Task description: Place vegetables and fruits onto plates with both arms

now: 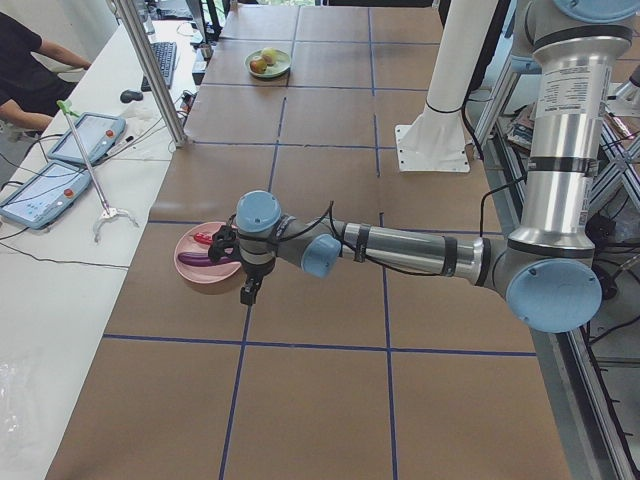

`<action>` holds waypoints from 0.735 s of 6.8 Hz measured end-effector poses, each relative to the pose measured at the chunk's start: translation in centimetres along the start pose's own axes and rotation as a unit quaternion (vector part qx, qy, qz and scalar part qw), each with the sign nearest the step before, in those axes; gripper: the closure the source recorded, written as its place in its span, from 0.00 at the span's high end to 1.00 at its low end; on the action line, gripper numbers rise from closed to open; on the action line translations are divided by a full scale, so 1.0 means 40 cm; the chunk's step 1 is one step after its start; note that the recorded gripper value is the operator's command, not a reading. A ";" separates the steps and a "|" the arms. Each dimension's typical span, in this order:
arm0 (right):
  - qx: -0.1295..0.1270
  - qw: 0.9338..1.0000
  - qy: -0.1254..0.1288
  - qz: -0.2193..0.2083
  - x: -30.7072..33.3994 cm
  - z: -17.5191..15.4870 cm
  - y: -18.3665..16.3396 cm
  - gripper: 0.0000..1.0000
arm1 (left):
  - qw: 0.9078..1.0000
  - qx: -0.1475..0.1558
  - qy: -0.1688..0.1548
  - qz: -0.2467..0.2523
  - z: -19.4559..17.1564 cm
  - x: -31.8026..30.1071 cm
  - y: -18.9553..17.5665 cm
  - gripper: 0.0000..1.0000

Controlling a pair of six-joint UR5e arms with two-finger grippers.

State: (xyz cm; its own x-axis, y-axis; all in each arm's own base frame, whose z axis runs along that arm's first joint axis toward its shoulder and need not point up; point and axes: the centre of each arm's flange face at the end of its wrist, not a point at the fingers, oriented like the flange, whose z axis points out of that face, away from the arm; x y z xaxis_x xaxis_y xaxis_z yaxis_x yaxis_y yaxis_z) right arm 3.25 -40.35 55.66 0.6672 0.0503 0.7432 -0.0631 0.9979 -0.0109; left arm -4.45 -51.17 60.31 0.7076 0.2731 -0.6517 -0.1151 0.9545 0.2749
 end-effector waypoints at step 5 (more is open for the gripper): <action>-0.021 1.000 0.006 -0.005 0.028 -0.020 0.027 1.00 | 0.993 -0.087 0.038 -0.075 -0.017 -0.095 0.151 1.00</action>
State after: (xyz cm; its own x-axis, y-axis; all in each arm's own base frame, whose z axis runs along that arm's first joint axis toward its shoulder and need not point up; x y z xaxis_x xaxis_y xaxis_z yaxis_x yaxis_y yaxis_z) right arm 4.52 -39.19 55.94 0.6763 0.0412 0.7354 -0.0261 0.9991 -0.0319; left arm -8.31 -46.34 63.96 0.6714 0.1286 -0.7298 -0.1362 0.9895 0.0490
